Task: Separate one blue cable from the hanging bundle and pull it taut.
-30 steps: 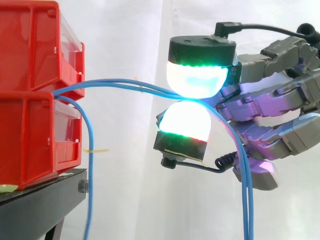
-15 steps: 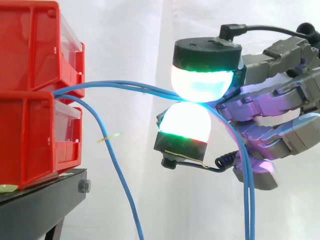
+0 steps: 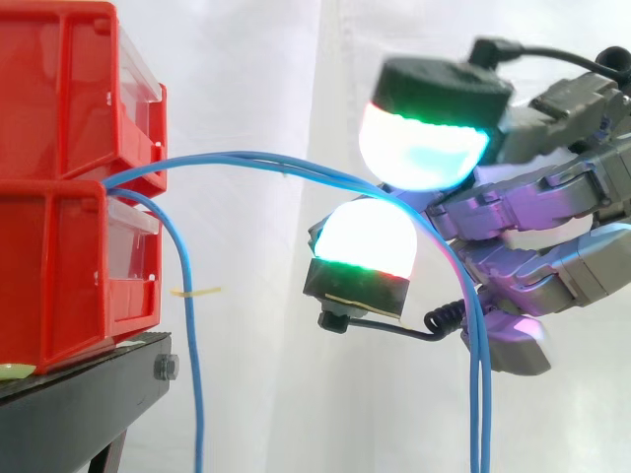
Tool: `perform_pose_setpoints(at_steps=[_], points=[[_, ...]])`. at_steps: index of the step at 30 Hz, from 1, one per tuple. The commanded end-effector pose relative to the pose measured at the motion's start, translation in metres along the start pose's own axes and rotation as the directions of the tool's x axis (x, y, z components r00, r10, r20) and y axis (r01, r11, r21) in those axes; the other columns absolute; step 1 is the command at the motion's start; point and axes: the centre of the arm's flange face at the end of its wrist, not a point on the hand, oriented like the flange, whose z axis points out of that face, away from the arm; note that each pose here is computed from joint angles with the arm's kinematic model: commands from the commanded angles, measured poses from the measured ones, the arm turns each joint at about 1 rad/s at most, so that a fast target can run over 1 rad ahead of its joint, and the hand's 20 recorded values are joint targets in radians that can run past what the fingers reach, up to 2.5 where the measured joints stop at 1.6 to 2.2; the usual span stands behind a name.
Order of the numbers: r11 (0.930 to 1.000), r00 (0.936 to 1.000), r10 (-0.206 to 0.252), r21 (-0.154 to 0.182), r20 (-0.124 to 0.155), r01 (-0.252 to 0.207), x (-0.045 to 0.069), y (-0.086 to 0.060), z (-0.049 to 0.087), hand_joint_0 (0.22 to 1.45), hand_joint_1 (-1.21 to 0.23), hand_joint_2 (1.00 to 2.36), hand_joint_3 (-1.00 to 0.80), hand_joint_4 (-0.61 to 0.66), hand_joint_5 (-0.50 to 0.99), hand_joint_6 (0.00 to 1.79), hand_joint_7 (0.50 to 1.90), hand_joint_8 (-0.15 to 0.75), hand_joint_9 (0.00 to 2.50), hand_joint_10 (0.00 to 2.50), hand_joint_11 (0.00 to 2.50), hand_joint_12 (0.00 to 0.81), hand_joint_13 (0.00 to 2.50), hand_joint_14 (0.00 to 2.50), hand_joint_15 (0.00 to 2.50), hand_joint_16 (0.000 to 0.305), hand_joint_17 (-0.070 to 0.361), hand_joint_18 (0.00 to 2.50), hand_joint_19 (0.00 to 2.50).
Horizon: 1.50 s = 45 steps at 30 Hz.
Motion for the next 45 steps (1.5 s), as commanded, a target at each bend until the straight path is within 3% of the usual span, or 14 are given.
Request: perform_pose_setpoints(at_steps=[1,3,7,14,23,29,31,34,37,40,43,45], points=[[1.0000,1.0000,0.001,0.001,0.001,-0.001,0.0003,-0.0006,0.0004,0.47,-0.50,1.00,-0.50,0.12,0.16,0.50,1.33,0.184,2.38,0.04,0.89,0.344,1.71,0.02,0.98,0.053,0.118,1.14,0.82],[1.0000,1.0000,0.001,0.000,0.001,-0.001,0.0000,0.0003,-0.0002,0.54,-0.40,1.00,-0.50,0.11,0.15,0.50,1.34,0.168,2.36,0.04,0.93,0.320,1.67,0.02,1.02,0.046,0.104,1.08,0.88],[1.0000,1.0000,0.000,0.000,0.001,0.000,0.0000,0.0003,-0.0002,0.66,-0.53,1.00,-0.46,0.11,0.15,0.50,1.34,0.148,2.36,0.04,0.95,0.306,1.67,0.02,1.02,0.043,0.098,1.05,0.90],[1.0000,1.0000,0.000,0.002,0.003,0.000,-0.0010,-0.0010,0.0004,0.71,-0.61,1.01,-0.27,0.12,0.15,0.50,1.34,0.085,2.39,0.04,0.93,0.312,1.69,0.02,1.03,0.043,0.097,1.08,0.89],[1.0000,1.0000,0.000,0.000,0.002,0.000,-0.0002,0.0003,-0.0002,0.71,-0.72,1.02,-0.18,0.06,0.16,0.50,1.33,0.163,2.36,0.04,0.94,0.322,1.67,0.02,1.01,0.046,0.103,1.07,0.86],[1.0000,1.0000,-0.001,0.001,0.001,0.001,0.0001,-0.0004,-0.0002,0.71,-0.89,1.02,-0.23,0.06,0.15,0.50,1.33,0.156,2.34,0.04,0.94,0.314,1.65,0.03,1.01,0.044,0.100,1.05,0.86],[1.0000,1.0000,-0.001,0.001,-0.001,0.001,0.0003,-0.0004,-0.0002,0.70,-0.91,1.01,-0.37,0.07,0.15,0.50,1.33,0.159,2.34,0.04,0.95,0.313,1.64,0.03,1.02,0.043,0.097,1.04,0.87],[1.0000,1.0000,0.000,0.000,0.001,0.000,0.0000,0.0003,-0.0002,0.60,-0.82,1.00,-0.50,0.08,0.15,0.50,1.33,0.154,2.35,0.04,0.94,0.309,1.65,0.02,1.02,0.044,0.098,1.04,0.87],[1.0000,1.0000,-0.001,0.001,0.001,0.001,0.0003,-0.0006,0.0004,0.48,-0.51,1.00,-0.50,0.10,0.16,0.50,1.32,0.161,2.38,0.04,0.91,0.341,1.69,0.02,0.99,0.051,0.114,1.12,0.82],[1.0000,1.0000,-0.001,0.001,0.001,0.001,0.0001,-0.0004,-0.0002,0.51,-0.30,1.00,-0.50,0.10,0.16,0.50,1.33,0.143,2.39,0.04,0.92,0.325,1.69,0.02,1.00,0.048,0.109,1.09,0.85],[1.0000,1.0000,0.000,-0.001,-0.001,0.000,0.0001,0.0003,-0.0002,0.59,-0.30,1.00,-0.50,0.09,0.15,0.50,1.33,0.126,2.38,0.04,0.93,0.305,1.67,0.02,1.02,0.044,0.099,1.04,0.88],[1.0000,1.0000,0.000,-0.001,-0.001,0.000,0.0001,0.0003,-0.0002,0.65,-0.40,1.00,-0.50,0.09,0.15,0.50,1.33,0.101,2.38,0.04,0.94,0.305,1.67,0.03,1.02,0.043,0.097,1.04,0.88]])
